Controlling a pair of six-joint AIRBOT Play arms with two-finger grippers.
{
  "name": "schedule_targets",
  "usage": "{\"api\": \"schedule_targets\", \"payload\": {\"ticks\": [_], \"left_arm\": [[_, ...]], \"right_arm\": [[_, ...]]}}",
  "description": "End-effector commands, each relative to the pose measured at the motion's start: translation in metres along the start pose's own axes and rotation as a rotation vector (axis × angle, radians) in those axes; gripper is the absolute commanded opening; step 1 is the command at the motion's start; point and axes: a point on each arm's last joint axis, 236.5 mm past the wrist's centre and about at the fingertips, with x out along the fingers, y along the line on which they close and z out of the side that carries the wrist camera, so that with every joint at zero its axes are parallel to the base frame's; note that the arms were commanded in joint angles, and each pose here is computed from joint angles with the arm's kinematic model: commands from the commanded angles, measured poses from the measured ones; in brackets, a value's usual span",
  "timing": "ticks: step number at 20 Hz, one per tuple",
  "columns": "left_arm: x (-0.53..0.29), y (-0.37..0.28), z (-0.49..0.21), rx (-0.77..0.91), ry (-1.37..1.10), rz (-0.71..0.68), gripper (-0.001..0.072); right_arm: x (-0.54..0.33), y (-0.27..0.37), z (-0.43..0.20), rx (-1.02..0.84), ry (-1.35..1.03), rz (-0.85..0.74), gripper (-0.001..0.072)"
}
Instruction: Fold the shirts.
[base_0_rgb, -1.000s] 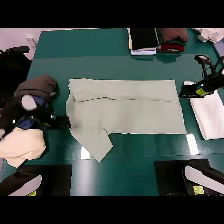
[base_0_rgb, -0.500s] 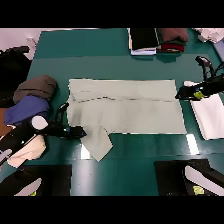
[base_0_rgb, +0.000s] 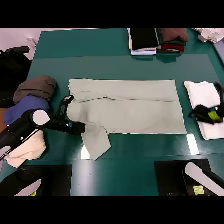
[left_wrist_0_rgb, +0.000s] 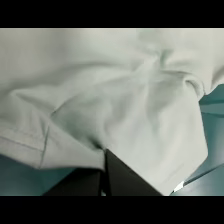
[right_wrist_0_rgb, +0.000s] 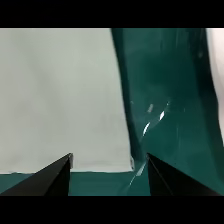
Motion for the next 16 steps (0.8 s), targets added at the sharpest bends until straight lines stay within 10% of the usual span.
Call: {"api": "schedule_targets", "payload": {"ticks": [1,8,12,16], "left_arm": [[-0.006,-0.003,0.007,0.022,-0.015,0.006,0.0024],[-0.005,-0.002,0.004,0.022,-0.003,0.008,0.0024],[-0.014,0.007,-0.008,0.071,0.060,0.064,0.0024],[-0.060,0.019,-0.018,0.092,0.001,0.164,0.0023]], "right_arm": [[0.032,-0.027,-0.035,0.188,0.089,0.103,0.0522],[0.074,0.008,-0.043,0.115,0.215,0.173,0.0389],[0.071,0.029,-0.039,-0.019,0.181,0.136,0.0018],[0.038,0.029,-0.044,-0.120,0.101,0.063,0.0014]]}}
